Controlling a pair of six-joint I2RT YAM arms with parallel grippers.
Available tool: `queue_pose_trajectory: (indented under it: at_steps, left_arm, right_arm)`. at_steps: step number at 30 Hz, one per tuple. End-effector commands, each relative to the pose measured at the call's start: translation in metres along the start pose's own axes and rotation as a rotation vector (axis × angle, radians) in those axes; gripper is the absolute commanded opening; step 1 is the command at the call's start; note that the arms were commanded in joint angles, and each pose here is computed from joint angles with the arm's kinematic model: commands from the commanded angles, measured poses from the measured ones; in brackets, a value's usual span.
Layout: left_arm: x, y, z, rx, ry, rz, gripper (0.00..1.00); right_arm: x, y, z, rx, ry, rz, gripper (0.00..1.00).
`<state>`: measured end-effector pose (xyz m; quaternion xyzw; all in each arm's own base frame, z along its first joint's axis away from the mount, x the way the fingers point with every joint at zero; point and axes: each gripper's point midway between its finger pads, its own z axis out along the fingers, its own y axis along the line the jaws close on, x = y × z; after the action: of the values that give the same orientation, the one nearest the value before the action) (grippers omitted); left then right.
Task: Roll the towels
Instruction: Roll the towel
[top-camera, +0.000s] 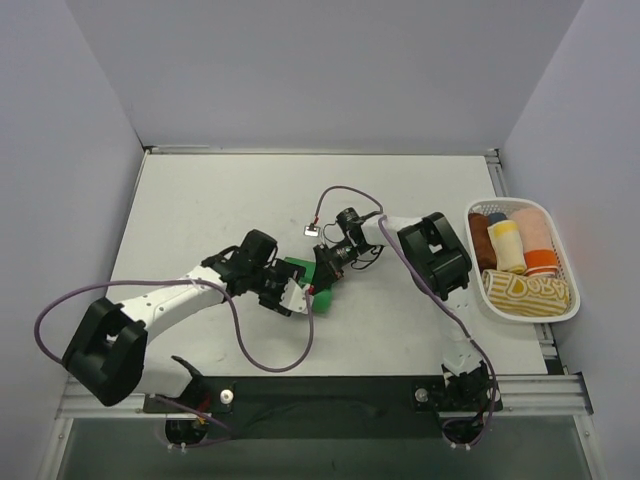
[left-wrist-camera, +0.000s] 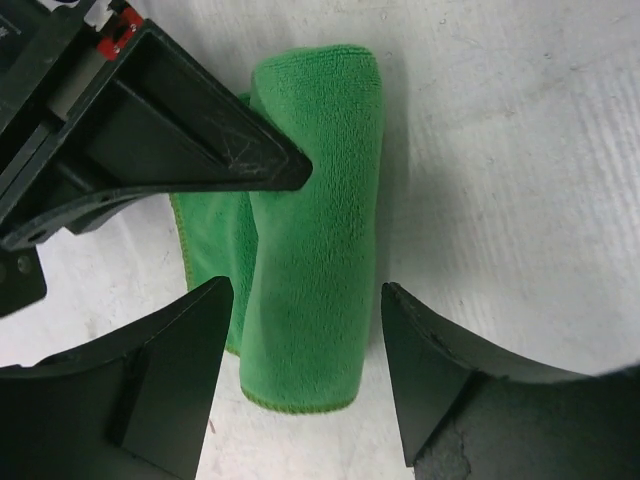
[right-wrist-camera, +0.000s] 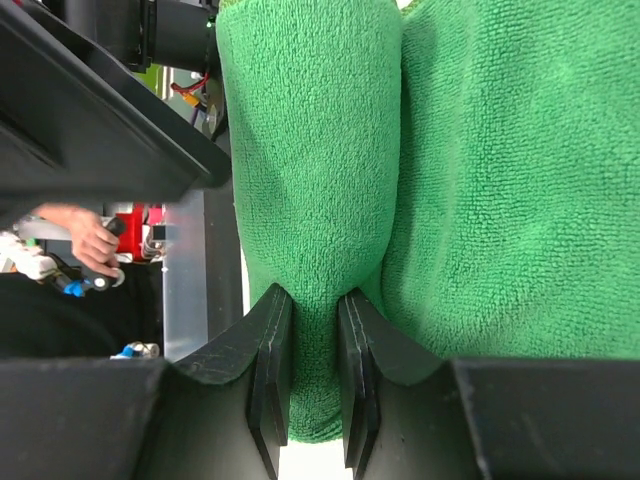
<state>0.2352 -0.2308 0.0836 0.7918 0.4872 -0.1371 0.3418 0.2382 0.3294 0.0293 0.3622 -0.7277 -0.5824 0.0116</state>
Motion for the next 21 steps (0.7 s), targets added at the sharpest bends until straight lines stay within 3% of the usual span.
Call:
queue_pose_trajectory:
  at_steps: [1, 5, 6, 11, 15, 17, 21]
  left_arm:
    - [-0.003, 0.021, 0.017, -0.055, 0.0, 0.114, 0.71]
    - [0.014, 0.007, 0.037, 0.024, 0.062, 0.093, 0.62]
    - [0.021, 0.003, 0.042, 0.05, 0.089, 0.075, 0.51]
    - [0.026, -0.02, 0.043, 0.118, 0.129, -0.071, 0.26]
    - [0.012, -0.054, 0.038, 0.249, 0.139, -0.147, 0.2]
    - [0.007, -0.069, 0.03, 0.319, 0.168, -0.234, 0.19]
    - [0.001, -0.094, 0.02, 0.45, 0.214, -0.407, 0.16]
  right_arm:
    - [0.028, -0.031, 0.002, 0.102, 0.079, 0.087, 0.0]
    - [0.025, -0.03, 0.0, 0.103, 0.073, 0.092, 0.01]
    - [0.024, -0.03, -0.001, 0.103, 0.071, 0.091, 0.02]
    - [0.009, -0.026, -0.008, 0.117, 0.049, 0.092, 0.09]
    - [-0.011, -0.027, -0.021, 0.171, 0.019, 0.099, 0.2]
    - [-0.023, -0.026, -0.034, 0.214, 0.005, 0.107, 0.2]
    - [-0.051, -0.01, -0.062, 0.25, -0.043, 0.114, 0.34]
